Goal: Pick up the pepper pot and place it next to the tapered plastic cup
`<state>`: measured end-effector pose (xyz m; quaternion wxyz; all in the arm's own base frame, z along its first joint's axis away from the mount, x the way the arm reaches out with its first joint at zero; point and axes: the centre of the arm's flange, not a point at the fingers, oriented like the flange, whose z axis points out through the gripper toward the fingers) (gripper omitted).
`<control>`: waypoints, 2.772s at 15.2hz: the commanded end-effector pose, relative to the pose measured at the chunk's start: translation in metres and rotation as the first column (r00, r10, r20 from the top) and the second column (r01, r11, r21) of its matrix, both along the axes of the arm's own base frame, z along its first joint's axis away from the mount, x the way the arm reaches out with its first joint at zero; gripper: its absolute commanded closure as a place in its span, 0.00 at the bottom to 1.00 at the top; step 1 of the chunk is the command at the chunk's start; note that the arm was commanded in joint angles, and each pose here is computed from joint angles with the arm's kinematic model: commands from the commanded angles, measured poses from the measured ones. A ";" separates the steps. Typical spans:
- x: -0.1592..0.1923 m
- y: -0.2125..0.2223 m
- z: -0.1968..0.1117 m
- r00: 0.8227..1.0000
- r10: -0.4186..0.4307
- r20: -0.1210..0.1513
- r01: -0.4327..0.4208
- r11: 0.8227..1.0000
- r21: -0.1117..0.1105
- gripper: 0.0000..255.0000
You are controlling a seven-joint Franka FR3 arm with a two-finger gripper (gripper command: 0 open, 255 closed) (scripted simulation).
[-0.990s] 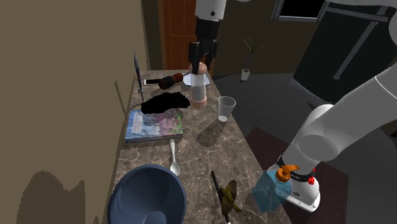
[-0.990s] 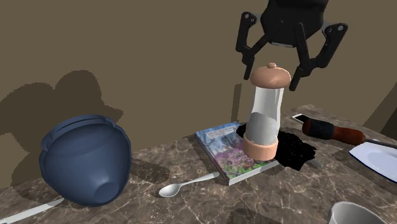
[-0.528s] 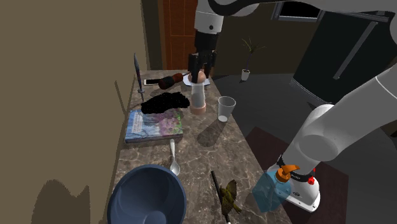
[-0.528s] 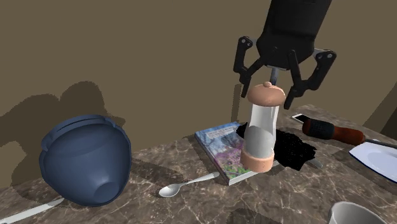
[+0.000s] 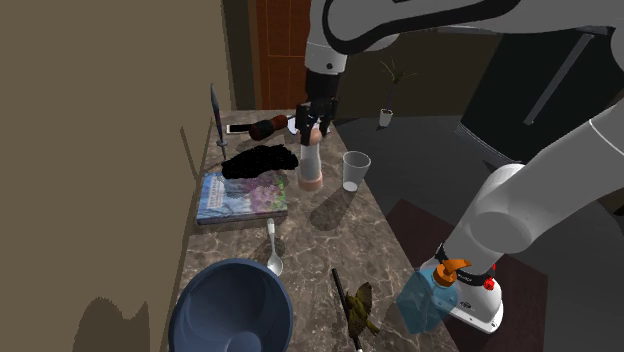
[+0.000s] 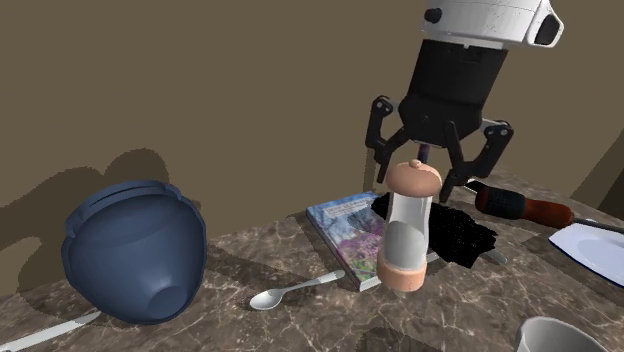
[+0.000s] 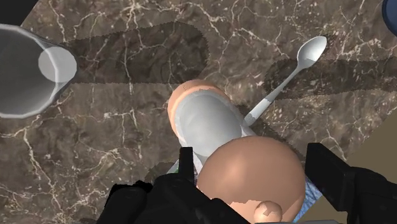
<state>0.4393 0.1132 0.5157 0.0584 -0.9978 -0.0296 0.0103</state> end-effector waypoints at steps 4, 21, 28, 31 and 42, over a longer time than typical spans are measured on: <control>-0.001 0.000 -0.028 1.000 0.000 0.000 0.000 1.000 0.000 1.00; -0.001 0.000 -0.110 1.000 0.000 0.000 0.000 1.000 0.000 1.00; -0.001 0.000 -0.110 1.000 0.000 0.000 0.000 1.000 0.000 0.00; -0.001 0.000 -0.110 1.000 0.000 0.000 0.000 1.000 0.000 0.00; 0.000 -0.005 -0.061 1.000 0.000 0.000 0.000 1.000 0.000 0.00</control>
